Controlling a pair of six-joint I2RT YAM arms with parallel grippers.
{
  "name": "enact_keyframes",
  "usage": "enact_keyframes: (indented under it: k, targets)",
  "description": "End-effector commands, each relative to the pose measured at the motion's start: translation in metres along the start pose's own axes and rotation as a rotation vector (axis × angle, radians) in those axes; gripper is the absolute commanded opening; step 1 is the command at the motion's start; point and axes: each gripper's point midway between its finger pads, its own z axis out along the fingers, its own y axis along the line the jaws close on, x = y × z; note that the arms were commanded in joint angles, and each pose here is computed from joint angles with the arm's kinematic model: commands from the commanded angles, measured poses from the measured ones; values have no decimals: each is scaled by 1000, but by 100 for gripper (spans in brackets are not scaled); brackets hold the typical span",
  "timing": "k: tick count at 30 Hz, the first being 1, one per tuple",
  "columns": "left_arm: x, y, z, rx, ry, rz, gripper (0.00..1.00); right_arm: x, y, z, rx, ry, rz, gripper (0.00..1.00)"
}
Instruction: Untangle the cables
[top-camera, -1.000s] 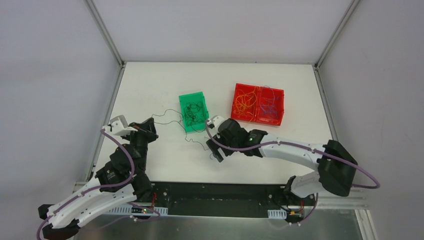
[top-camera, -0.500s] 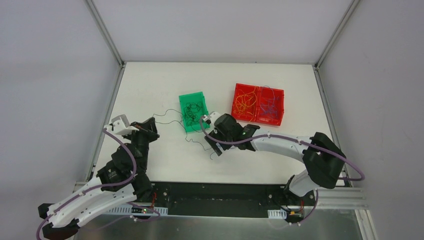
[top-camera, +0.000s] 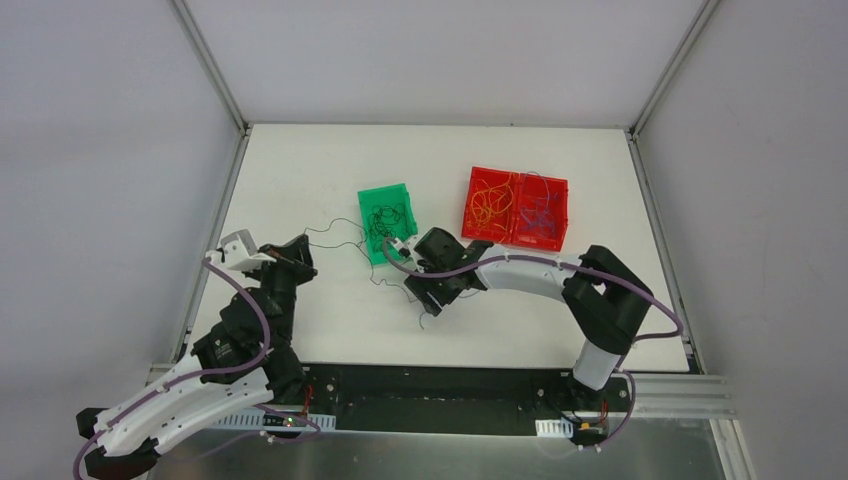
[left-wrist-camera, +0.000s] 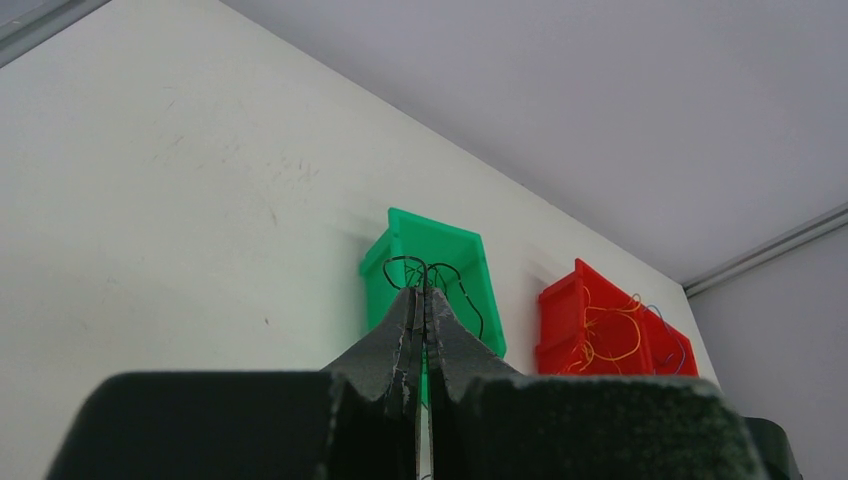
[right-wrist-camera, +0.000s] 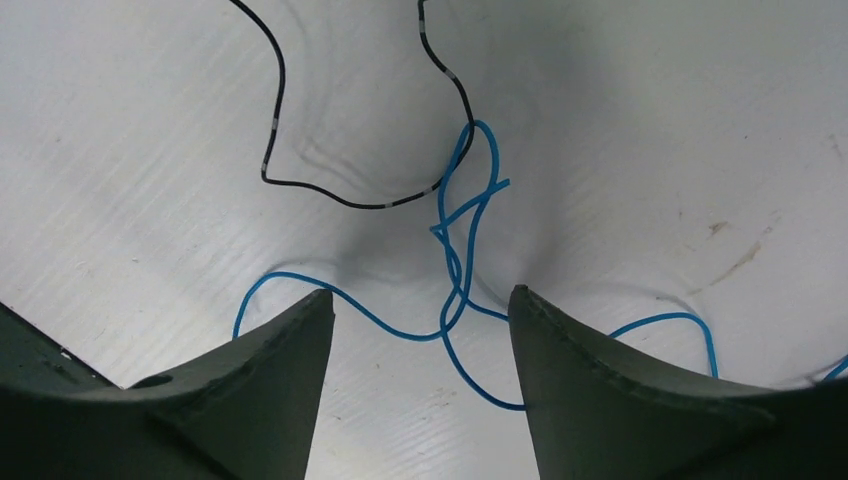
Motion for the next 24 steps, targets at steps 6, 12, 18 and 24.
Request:
enact_keyframes:
  k: [6,12,18,24]
  targets:
    - [-12,3,-3,-2,-31,-30,0,12,-22,-6,89,97,88,21]
    - [-15,14,-5,-24,-52,-68,0,0,-35,-32,179,-2,157,0]
    - [-17,26,-7,-70,-75,-93,0,-3,-101,-91,373,-271,477,0]
    - [-18,32,-8,-91,-87,-118,0,29,-182,-164,487,-609,968,0]
